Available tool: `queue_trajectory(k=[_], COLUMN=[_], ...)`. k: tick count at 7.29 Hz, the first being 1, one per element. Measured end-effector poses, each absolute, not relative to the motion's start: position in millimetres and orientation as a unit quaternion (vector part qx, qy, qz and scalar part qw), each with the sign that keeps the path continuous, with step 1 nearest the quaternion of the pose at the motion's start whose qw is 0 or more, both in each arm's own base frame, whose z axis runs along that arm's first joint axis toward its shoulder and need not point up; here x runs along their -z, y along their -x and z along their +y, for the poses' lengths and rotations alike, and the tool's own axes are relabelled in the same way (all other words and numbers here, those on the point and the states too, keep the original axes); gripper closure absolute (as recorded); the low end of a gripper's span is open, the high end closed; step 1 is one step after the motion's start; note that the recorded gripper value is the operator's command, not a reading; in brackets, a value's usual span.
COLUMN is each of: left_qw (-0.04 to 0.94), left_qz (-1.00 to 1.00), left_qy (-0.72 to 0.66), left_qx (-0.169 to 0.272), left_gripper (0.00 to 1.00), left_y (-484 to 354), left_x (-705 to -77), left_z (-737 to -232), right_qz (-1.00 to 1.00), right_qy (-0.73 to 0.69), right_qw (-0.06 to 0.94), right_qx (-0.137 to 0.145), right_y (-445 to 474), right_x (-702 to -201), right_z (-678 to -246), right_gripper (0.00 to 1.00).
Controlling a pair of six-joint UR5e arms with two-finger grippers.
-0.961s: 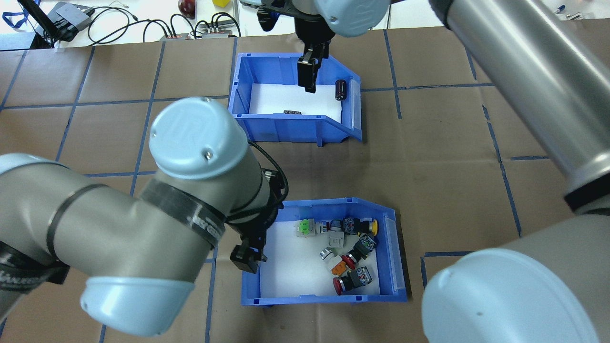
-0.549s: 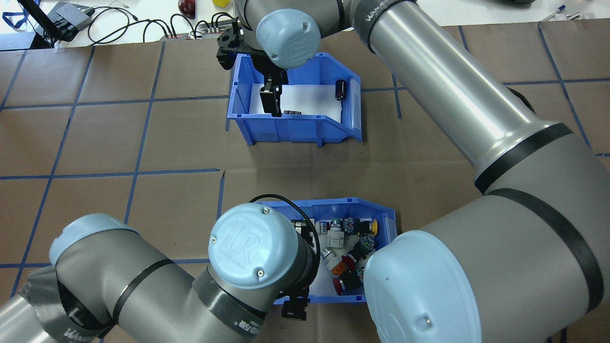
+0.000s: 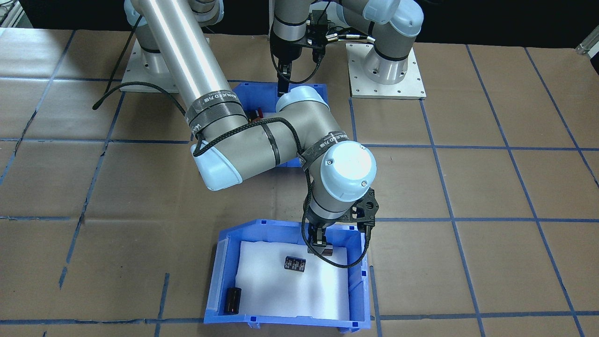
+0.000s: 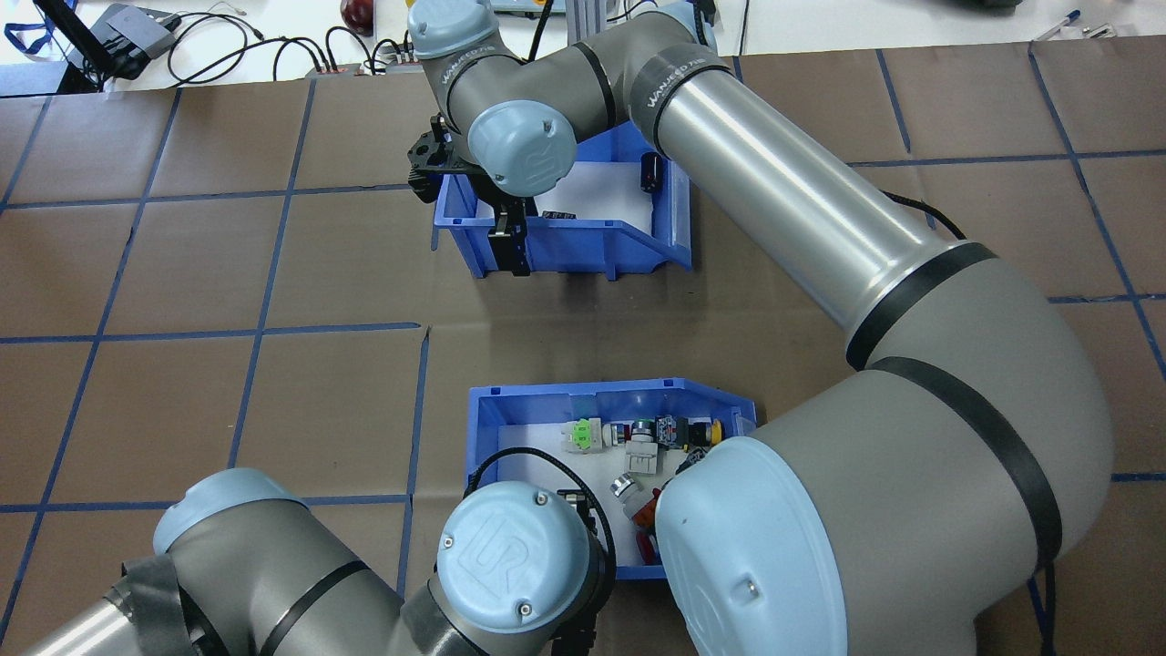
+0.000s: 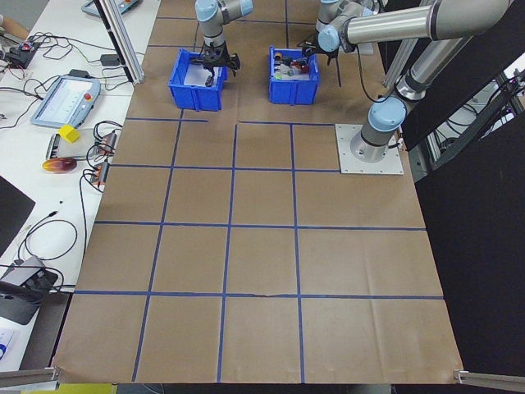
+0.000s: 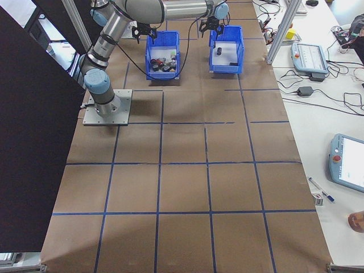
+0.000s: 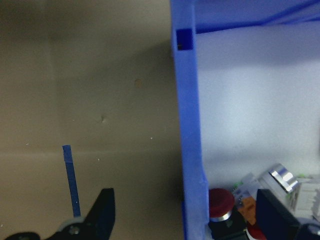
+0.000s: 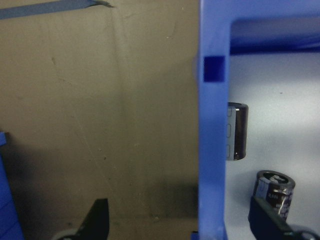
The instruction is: Place button box in front
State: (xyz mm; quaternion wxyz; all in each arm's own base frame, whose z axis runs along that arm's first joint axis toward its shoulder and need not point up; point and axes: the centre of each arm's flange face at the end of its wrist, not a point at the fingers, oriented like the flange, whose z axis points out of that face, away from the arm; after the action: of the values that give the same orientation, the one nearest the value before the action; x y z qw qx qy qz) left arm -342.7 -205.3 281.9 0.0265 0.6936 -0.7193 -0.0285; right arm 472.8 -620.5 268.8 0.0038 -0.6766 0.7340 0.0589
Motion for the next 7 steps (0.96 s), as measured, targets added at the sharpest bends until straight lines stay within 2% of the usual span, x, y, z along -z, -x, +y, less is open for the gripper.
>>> queue_trajectory(k=[1, 2, 3, 4, 5, 7], left_qw=[0.019, 0.013, 0.026, 0.042, 0.048, 0.052], left_qz=[-0.718, -0.717, -0.717, -0.717, -0.718, -0.721], left_qy=[-0.696, -0.696, -0.696, -0.695, -0.694, -0.69], left_qx=[0.03, 0.031, 0.03, 0.029, 0.028, 0.022], left_gripper=[0.2, 0.48, 0.64, 1.0, 1.0, 1.0], left_y=[341, 343, 347, 350, 352, 353], left_x=[-270, -259, -253, -251, -248, -247], left_z=[-203, -204, -208, -212, -214, -217], right_qz=[0.735, 0.735, 0.733, 0.731, 0.73, 0.732], right_qy=[0.676, 0.675, 0.677, 0.679, 0.68, 0.68], right_qw=[0.002, -0.001, -0.008, -0.014, -0.018, -0.033], right_qx=[-0.056, -0.055, -0.058, -0.06, -0.056, -0.027], right_y=[-472, -470, -468, -466, -465, -454], right_x=[-266, -265, -263, -261, -265, -296], right_z=[-621, -623, -624, -625, -627, -638], right_gripper=[0.57, 0.78, 0.93, 0.94, 0.94, 0.95])
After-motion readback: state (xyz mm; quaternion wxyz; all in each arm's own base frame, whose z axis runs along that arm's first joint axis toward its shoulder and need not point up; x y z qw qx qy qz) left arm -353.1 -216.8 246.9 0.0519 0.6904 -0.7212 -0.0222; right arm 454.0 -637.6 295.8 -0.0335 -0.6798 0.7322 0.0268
